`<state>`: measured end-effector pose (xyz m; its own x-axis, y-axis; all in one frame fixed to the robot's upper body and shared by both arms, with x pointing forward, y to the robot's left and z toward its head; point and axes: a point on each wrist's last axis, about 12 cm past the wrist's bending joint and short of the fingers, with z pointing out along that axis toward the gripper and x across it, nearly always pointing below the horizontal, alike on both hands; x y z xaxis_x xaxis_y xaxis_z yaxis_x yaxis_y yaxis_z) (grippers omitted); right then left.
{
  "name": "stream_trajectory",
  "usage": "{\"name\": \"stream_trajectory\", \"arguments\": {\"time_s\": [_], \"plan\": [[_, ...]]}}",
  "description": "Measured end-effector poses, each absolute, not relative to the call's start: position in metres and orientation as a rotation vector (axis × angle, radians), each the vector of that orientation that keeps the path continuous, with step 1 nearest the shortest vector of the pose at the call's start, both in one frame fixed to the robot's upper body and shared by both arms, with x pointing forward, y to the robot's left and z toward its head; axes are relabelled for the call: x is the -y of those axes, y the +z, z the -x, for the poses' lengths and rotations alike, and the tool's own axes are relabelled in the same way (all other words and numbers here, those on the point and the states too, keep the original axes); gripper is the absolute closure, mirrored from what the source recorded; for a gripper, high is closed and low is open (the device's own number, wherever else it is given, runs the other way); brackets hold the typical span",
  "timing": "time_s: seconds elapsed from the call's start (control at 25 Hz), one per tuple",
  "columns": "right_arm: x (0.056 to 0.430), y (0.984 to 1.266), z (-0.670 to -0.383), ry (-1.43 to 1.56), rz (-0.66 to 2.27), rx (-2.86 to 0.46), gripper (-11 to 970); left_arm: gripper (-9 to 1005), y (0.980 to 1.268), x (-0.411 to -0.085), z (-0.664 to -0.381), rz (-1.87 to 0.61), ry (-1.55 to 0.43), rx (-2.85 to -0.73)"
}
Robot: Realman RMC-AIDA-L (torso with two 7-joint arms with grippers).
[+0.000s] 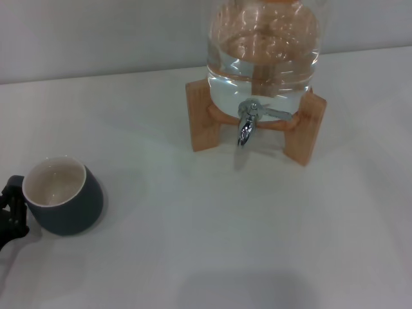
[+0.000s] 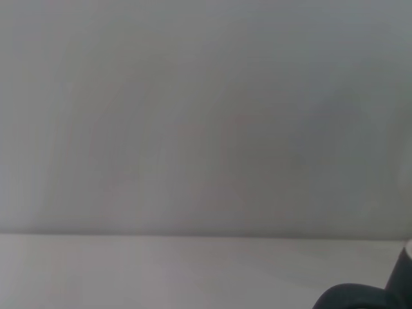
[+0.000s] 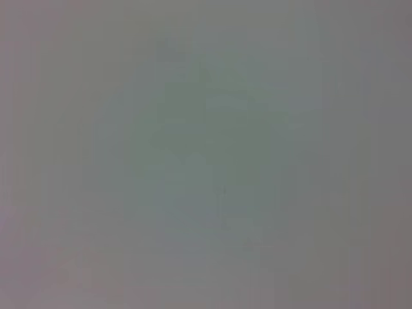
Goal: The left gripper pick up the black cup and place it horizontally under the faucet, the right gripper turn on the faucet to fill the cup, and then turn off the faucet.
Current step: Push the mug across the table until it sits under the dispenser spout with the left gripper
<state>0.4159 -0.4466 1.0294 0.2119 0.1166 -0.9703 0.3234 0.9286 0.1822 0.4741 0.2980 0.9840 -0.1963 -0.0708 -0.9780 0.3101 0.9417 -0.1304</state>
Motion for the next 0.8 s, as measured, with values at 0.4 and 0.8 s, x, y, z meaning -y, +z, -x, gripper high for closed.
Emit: {"name": "stream_trajectory", "arguments": {"time_s": [0.4,0.8], "plan": [[0.447,1.029,-0.416,-0.148,-0.384,-1.359,104,890,0.989,-0.293,-0.481,-0.188,-0.372,-1.705],[0.446,1.029,-0.416,-0.147,-0.385,-1.36,104,887,0.995,-0.28,-0.492,-0.224,-0.416,-1.679]]}}
